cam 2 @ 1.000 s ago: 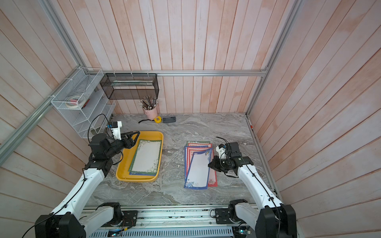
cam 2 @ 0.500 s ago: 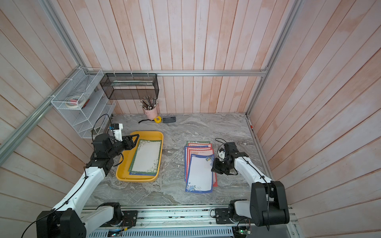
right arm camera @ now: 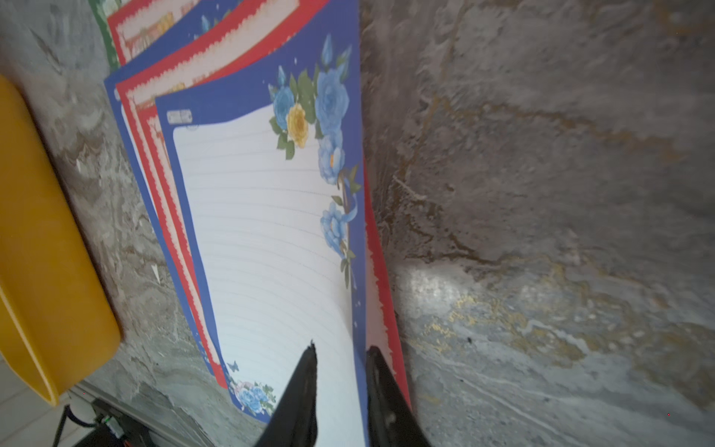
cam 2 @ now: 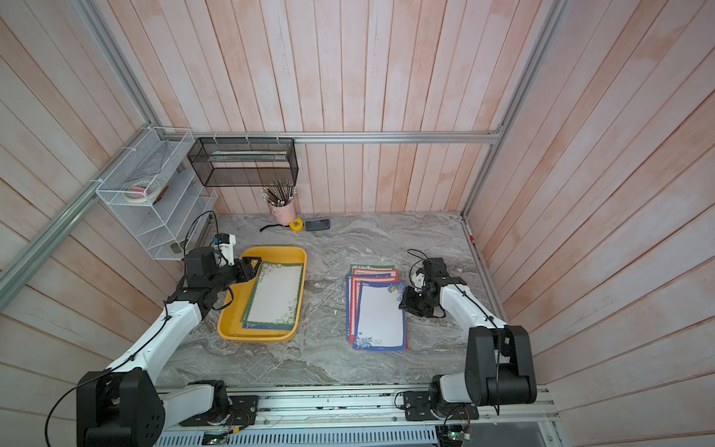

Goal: Take out the stationery paper from the storage box
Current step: Place the stationery paper at the center of the board, then pick up the stationery paper from the storage box.

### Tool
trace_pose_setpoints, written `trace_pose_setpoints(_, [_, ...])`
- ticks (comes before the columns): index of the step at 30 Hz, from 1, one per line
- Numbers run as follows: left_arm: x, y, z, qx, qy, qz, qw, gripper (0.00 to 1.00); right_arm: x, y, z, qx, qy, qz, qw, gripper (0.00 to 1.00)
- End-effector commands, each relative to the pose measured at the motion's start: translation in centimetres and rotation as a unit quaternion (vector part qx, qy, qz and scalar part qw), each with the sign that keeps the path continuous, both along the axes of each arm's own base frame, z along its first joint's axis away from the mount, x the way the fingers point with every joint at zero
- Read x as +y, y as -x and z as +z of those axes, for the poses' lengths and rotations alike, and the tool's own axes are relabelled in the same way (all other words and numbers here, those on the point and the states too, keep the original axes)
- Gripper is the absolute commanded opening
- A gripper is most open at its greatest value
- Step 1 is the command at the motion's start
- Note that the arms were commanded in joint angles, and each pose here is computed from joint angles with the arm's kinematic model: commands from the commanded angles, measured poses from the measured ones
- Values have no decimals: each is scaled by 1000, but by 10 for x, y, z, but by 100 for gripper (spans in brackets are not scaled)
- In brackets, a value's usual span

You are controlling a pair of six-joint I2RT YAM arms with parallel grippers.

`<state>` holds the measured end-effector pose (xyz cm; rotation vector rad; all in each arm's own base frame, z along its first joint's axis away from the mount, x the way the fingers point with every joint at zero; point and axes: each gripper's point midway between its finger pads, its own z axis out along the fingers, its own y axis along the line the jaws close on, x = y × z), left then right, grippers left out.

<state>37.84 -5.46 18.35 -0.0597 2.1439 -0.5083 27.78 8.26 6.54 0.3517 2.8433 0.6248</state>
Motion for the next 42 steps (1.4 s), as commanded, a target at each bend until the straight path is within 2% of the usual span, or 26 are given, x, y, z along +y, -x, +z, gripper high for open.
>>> trace_pose_setpoints(1, [5, -2, -14, 36, -32, 6, 999, 60, -15, -16, 16, -30, 41, -19, 999, 46])
trace_pose_setpoints(4, [5, -2, -30, 70, -40, 3, 997, 60, -24, -26, 35, -55, 63, -32, 996, 56])
trace_pose_setpoints(8, [6, -3, -47, 101, -47, 4, 994, 60, -26, -37, 64, -84, 74, -41, 993, 57])
trace_pose_setpoints(11, [7, -2, -58, 122, -53, 4, 991, 60, -5, -44, 84, -106, 75, -19, 991, 57])
trace_pose_setpoints(14, [7, 0, -71, 149, -56, 2, 987, 60, 58, -49, 102, -138, 55, 46, 988, 57])
trace_pose_setpoints(19, [12, 4, -94, 196, -77, 7, 978, 60, 187, -43, 118, -178, -30, 153, 972, 56])
trace_pose_setpoints(21, [11, 6, -101, 207, -79, 6, 975, 60, 231, -39, 118, -186, -73, 179, 963, 55])
trace_pose_setpoints(26, [14, 9, -112, 227, -94, 9, 969, 60, 294, -31, 108, -172, -167, 189, 952, 51])
trace_pose_setpoints(30, [18, 12, -121, 243, -109, 15, 964, 60, 315, -31, 96, -164, -186, 195, 949, 50])
trace_pose_setpoints(42, [20, 17, -137, 280, -117, 15, 953, 60, 334, -32, 78, -139, -211, 200, 947, 49])
